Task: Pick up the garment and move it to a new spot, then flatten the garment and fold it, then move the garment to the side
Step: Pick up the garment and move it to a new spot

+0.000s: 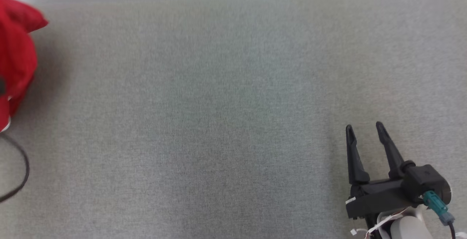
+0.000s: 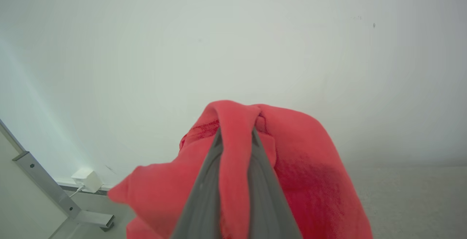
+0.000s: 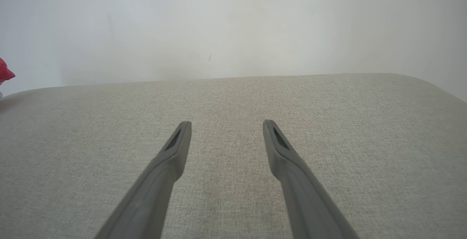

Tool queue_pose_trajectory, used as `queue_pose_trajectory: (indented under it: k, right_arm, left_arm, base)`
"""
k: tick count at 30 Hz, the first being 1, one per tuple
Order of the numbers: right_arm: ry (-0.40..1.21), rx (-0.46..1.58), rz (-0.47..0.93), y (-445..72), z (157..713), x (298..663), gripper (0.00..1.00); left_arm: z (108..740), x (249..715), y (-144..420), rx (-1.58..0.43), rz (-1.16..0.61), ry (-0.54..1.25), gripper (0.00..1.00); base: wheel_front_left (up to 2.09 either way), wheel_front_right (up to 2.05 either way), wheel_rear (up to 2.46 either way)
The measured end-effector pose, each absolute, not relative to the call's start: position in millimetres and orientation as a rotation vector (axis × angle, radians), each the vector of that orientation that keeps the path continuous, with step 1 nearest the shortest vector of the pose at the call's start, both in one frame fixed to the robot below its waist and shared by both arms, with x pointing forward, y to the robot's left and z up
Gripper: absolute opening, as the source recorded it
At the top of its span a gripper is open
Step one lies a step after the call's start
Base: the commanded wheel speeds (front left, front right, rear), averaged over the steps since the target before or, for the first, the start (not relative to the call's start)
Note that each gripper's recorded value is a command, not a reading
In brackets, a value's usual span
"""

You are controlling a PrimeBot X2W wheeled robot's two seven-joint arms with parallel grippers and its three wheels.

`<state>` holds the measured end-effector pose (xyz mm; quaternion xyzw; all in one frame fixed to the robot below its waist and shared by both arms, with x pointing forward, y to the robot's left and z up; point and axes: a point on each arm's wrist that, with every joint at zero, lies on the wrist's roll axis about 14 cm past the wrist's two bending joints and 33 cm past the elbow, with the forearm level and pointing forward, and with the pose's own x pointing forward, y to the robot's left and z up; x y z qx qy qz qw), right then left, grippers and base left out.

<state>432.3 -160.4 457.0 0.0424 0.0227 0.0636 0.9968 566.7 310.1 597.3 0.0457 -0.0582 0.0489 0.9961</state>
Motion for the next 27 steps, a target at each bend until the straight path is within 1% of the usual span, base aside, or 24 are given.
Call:
queue_pose_trajectory:
  k: [7,13,17,23,27]
  right_arm:
    - [0.035,0.113,0.102,-165.2,464.5,416.2,1.0]
    - [0.006,0.125,0.043,-184.7,475.7,403.9,1.0]
    - [-0.011,0.135,-0.008,-201.2,481.5,392.5,1.0]
    - [-0.017,0.149,-0.084,-224.9,483.5,373.4,1.0]
    - [-0.019,0.151,-0.122,-236.4,484.4,363.6,1.0]
  left_arm:
    - [718.7,568.6,220.9,0.126,-0.11,-0.382,0.0]
    - [773.0,557.0,120.2,0.095,-0.337,-0.508,0.0]
    - [785.3,542.9,49.2,0.05,-0.504,-0.537,0.0]
    - [780.7,513.1,-46.2,-0.061,-0.736,-0.533,0.0]
    - [748.6,499.5,-88.7,-0.108,-0.84,-0.456,0.0]
  base:
    - [0.0,0.0,0.0]
    - [0.0,0.0,0.0]
    - [0.0,0.0,0.0]
    - [0.0,0.0,0.0]
    - [0.0,0.0,0.0]
